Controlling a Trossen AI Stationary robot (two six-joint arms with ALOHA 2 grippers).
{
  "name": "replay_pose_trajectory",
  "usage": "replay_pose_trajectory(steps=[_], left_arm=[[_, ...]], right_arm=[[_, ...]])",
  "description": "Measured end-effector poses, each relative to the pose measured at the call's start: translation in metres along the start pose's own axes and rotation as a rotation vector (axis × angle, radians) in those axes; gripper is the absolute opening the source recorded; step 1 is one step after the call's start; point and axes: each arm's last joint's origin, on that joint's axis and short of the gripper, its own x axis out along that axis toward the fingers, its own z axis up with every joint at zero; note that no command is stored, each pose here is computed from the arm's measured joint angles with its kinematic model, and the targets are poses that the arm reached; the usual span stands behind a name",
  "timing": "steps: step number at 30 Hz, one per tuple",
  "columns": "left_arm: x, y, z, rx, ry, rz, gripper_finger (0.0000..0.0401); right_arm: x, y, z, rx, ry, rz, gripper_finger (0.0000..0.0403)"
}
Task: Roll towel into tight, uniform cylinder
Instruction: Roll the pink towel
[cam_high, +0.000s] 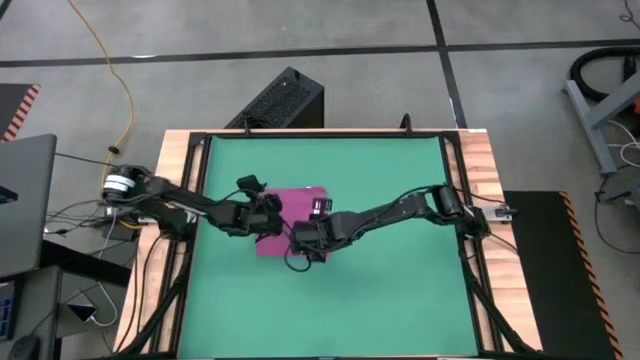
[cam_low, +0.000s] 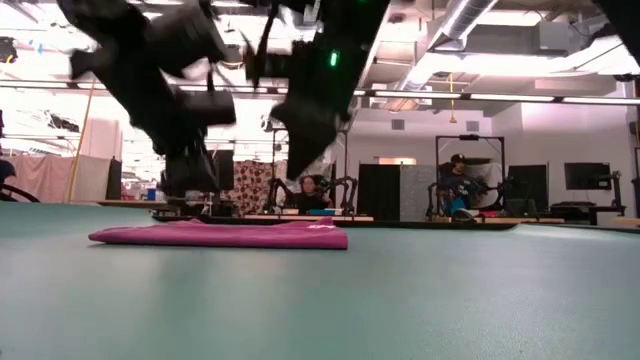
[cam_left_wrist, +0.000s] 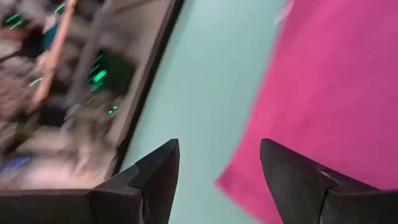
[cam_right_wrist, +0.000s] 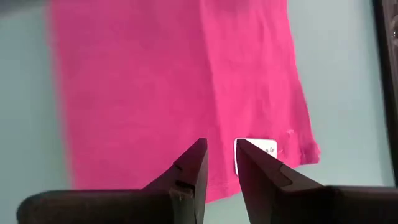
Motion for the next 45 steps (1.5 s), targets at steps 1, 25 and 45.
replay_pose_trajectory(steps=[1, 25, 45], left_arm=[[-0.01, 0.002, 0.003, -0.002, -0.038, -0.042, 0.0215], [-0.183, -0.044, -0.011, 0.157, -0.542, -0.741, 0.0215], [-0.211, 0.075, -0.02, -0.136, -0.737, -0.87, 0.0215]], right_arm=[[-0.01, 0.003, 0.0, -0.008, -0.019, 0.005, 0.0107], [-0.093, 0.083, -0.074, -0.09, -0.28, 0.246, 0.0107], [-0.101, 0.039, -0.101, 0.038, -0.518, 0.223, 0.0107]])
